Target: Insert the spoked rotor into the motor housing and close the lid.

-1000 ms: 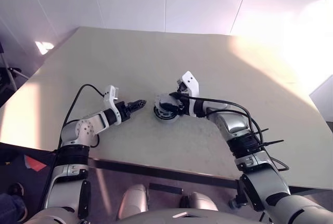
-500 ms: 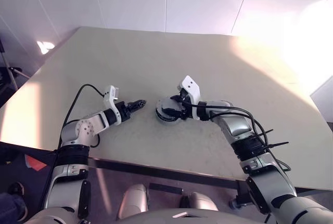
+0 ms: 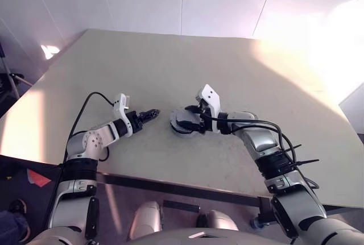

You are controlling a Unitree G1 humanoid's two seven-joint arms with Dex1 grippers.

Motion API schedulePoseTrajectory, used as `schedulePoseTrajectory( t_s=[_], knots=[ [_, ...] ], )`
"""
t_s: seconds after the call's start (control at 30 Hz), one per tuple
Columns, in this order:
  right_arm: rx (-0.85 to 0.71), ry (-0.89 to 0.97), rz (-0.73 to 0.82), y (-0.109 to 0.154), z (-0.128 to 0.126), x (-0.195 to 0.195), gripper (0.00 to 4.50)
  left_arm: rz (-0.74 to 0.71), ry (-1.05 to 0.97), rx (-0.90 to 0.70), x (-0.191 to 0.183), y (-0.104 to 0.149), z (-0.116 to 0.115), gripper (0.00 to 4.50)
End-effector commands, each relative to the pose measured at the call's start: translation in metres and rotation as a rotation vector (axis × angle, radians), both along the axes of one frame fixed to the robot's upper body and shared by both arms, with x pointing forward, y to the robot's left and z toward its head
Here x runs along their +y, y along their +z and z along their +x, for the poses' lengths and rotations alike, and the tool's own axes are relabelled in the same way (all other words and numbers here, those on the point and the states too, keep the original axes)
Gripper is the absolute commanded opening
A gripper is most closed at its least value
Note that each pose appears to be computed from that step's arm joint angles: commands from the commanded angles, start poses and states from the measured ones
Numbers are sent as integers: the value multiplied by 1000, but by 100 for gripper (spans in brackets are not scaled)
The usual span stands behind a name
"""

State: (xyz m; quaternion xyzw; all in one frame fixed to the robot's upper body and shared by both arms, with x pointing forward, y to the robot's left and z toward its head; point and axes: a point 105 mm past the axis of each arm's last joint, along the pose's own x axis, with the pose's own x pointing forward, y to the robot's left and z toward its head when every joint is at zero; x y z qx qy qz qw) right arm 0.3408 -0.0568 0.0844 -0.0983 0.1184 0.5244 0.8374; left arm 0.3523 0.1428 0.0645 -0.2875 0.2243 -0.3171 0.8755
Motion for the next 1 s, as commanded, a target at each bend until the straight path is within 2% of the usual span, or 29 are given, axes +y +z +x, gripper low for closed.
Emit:
schedulePoseTrajectory(
  t_s=[0.03,0.4,0.67,1.0],
  knots=[
    [-89,21,-8,15,2,1,315,6,-3,-66,1,17,5,353],
    [-94,58,-71,3,-3,-2,315,8,-4,-63,1,16,5,353],
    [-76,-22,-99,-2,10,-8,315,6,-7,-63,0,15,4,353],
    [-75,-2,-118,-3,8,-10,315,2,-6,-61,-2,14,4,353]
  ],
)
